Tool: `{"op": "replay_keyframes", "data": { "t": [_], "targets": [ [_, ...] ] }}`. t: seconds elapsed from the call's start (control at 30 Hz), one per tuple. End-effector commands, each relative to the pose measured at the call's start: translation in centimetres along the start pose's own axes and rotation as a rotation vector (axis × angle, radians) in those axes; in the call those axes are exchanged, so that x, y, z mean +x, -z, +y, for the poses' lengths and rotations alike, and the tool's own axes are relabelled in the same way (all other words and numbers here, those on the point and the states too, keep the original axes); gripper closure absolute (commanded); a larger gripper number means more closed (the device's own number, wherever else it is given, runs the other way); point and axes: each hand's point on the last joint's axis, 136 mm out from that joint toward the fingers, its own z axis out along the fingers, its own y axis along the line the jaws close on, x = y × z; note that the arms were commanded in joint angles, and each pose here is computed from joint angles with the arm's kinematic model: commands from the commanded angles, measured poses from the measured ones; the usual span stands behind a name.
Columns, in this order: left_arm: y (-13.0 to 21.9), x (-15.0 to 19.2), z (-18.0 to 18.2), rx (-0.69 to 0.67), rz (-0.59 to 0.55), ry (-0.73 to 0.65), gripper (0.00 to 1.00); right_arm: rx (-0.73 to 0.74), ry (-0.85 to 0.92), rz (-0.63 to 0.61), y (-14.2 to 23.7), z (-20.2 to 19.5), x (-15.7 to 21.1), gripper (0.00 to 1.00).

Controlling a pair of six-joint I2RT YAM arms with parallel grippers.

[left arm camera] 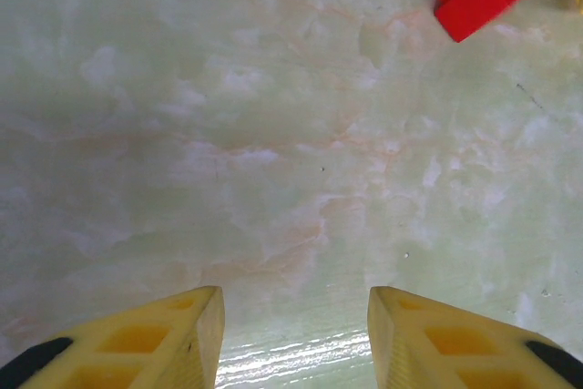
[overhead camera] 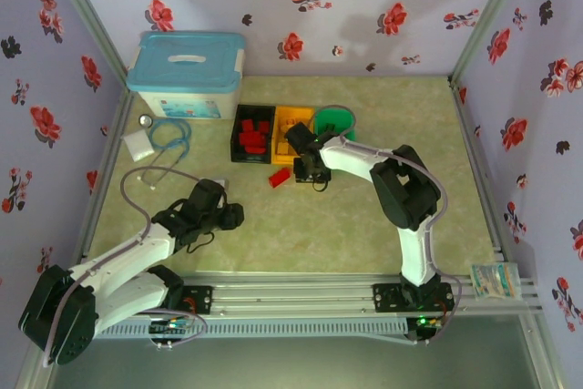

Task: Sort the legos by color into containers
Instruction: Pick up the lego from the center of the table, then place the lego in the container.

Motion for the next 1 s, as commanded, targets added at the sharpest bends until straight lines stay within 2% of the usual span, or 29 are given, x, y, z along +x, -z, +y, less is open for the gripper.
{"op": "replay_keyframes", "data": {
  "t": [0.0, 0.17, 0.47, 0.7, 0.97],
  "targets": [
    [0.0, 0.1, 0.5, -0.016, -0.014, 0.018, 0.55, 0.027, -0.016, 0.025, -0.6, -0.5, 1.0, 0.69],
    [-0.1, 0.2, 0.5, -0.015, -0.015, 0.02, 0.55, 0.015, -0.001, -0.005, 0.8, 0.0, 0.8, 0.77],
    [-0.1, -0.2, 0.3, -0.009, -0.024, 0.017, 0.55, -0.043, 0.035, -0.091, 5.6, 2.0, -0.3, 0.81],
    [0.2, -0.3, 0.2, -0.005, -0.027, 0.016, 0.55, -0.048, 0.071, -0.167, 9.0, 2.9, -4.1, 0.8],
    [1.4, -0.5, 0.2, 0.003, -0.054, 0.009, 0.54, -0.046, 0.076, -0.193, 10.5, 3.0, -9.5, 0.78]
  ]
}}
